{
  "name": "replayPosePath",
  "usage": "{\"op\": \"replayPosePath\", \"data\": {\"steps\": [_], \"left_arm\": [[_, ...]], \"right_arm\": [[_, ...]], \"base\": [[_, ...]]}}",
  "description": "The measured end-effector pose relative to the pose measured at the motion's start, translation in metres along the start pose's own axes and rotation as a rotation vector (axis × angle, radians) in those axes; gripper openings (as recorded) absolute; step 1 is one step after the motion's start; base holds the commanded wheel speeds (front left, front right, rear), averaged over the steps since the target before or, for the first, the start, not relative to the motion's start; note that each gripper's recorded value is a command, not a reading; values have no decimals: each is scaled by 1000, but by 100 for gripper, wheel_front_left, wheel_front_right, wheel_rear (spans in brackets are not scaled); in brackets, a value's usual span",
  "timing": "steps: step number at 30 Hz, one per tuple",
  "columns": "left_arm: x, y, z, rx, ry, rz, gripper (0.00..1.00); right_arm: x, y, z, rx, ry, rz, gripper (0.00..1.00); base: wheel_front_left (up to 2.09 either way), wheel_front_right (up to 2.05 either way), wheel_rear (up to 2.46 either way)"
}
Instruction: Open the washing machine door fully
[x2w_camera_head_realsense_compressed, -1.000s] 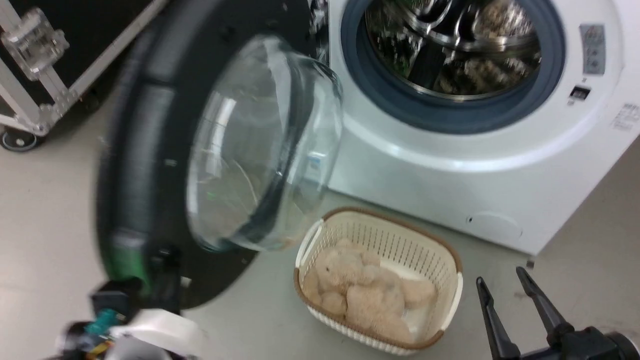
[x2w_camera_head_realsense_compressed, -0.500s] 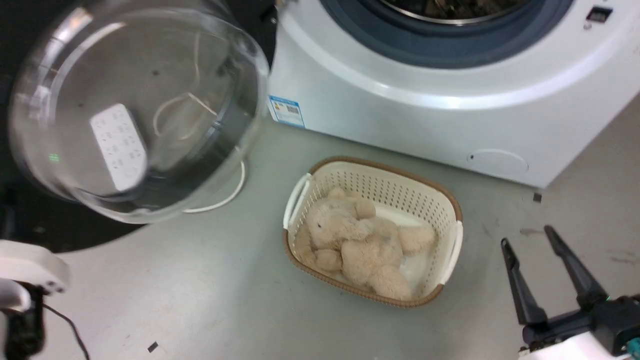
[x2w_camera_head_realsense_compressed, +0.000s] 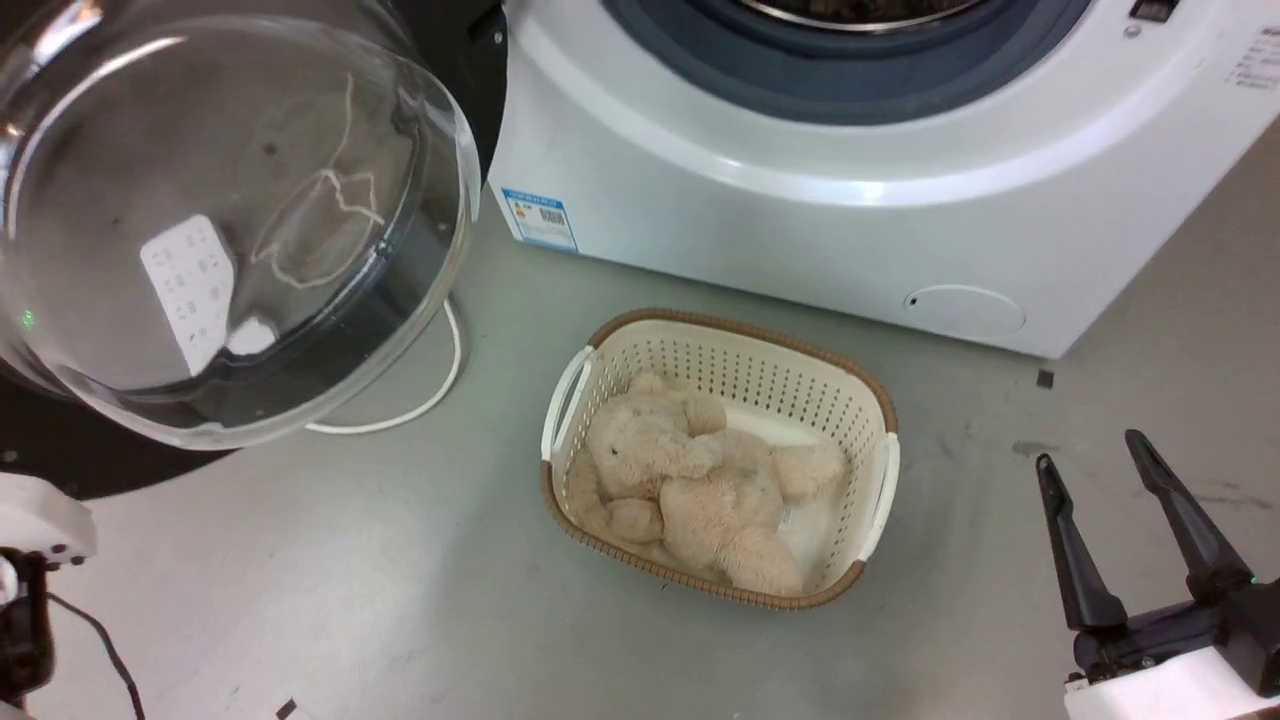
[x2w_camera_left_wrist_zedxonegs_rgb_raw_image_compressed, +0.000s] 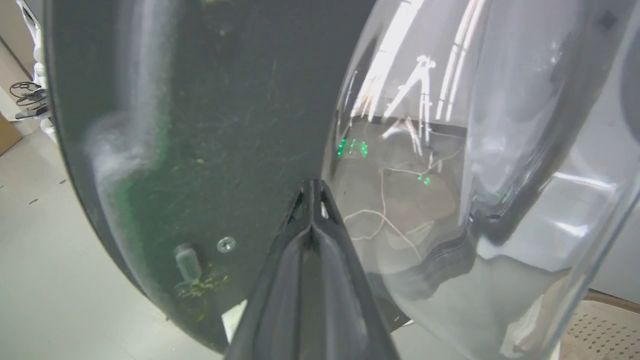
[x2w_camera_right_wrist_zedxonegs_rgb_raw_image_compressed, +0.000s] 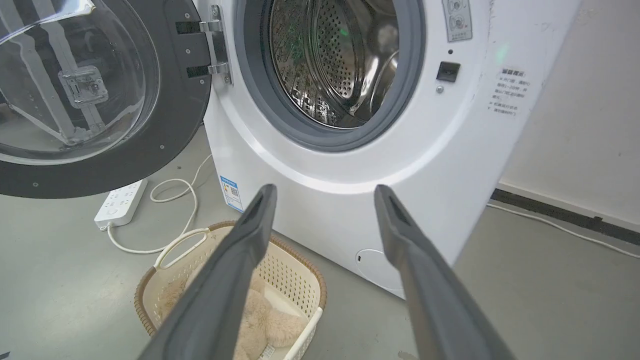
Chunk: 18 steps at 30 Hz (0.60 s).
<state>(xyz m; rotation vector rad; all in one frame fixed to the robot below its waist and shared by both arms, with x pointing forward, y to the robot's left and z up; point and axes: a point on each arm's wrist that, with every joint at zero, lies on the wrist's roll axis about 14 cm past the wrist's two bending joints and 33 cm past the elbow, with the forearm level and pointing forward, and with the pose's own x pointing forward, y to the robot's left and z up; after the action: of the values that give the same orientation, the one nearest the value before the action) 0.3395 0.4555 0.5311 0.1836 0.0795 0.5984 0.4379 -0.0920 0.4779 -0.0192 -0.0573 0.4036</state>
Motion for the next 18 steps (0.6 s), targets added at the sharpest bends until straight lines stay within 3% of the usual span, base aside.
{"op": "replayPosePath", "data": {"steps": [10,18], "left_arm": [[-27,-56,46,-58,-204,-155,0],[-87,-139,69,-257,-282,-352,0]], "right_arm": [[-16,-13,42,-16,-93,-90,100],[-60,-36,76,-64,-159,-212,100]], "base": [[0,0,0],[0,0,0]]}}
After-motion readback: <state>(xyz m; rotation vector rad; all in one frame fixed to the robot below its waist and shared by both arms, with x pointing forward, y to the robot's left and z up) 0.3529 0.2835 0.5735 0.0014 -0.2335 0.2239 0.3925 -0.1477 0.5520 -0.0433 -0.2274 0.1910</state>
